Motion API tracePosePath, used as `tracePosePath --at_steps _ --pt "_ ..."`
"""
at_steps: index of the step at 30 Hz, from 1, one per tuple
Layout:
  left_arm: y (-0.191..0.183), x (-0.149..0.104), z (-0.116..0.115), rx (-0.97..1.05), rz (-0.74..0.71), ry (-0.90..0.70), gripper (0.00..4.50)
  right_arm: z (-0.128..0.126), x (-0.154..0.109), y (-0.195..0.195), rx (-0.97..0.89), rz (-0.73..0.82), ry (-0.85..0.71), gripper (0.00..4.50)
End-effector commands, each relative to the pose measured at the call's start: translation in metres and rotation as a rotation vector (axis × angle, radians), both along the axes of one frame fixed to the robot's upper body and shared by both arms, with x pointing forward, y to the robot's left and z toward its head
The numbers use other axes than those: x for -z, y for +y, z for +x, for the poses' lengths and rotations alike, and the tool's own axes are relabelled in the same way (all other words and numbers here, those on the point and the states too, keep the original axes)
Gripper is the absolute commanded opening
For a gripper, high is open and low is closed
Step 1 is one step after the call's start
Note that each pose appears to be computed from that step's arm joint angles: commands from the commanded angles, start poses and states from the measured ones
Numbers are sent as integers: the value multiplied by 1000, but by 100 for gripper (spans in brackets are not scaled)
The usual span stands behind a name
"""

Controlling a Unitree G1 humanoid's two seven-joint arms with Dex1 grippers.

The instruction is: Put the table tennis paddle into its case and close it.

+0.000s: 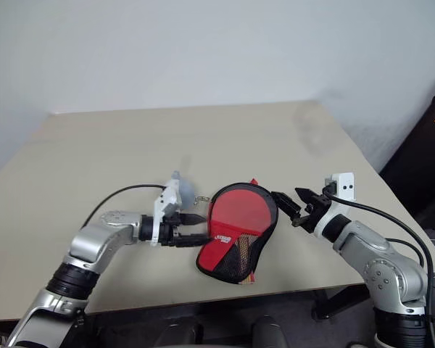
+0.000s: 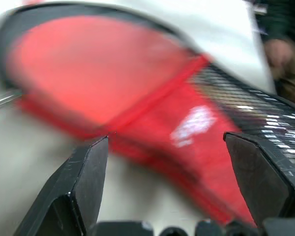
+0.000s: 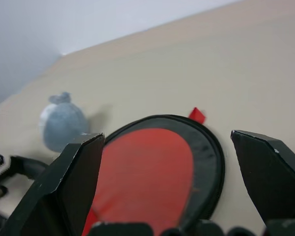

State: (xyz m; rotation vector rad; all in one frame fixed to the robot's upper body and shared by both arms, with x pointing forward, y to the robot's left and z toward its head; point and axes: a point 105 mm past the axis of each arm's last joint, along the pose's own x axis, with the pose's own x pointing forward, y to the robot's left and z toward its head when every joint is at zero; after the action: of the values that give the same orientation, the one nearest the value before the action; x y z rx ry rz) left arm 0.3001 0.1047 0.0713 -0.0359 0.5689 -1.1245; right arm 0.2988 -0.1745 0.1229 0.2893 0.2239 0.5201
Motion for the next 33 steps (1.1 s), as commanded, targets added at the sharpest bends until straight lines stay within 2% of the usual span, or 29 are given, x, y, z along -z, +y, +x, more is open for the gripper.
tracePosePath --at_steps 1,9,14,18,25,28,33 --pt "4 -13 4 -78 -30 90 396 9 -10 -2 27 -21 -57 447" --pt "-19 8 -6 -146 -70 310 396 16 -6 0 47 -48 -55 447" --pt "-36 3 -16 -119 -158 446 396 18 -3 -2 58 -58 -43 447" --pt "-45 15 -30 -99 -129 642 396 17 1 -5 77 -67 -24 447" --pt "-52 13 -33 -90 -146 706 396 16 7 -7 99 -75 -8 447" --pt "-57 12 -36 -68 -164 729 343 19 10 -8 117 -88 0 450" --pt "-60 11 -35 -66 -203 756 176 21 13 -10 138 -111 9 450"
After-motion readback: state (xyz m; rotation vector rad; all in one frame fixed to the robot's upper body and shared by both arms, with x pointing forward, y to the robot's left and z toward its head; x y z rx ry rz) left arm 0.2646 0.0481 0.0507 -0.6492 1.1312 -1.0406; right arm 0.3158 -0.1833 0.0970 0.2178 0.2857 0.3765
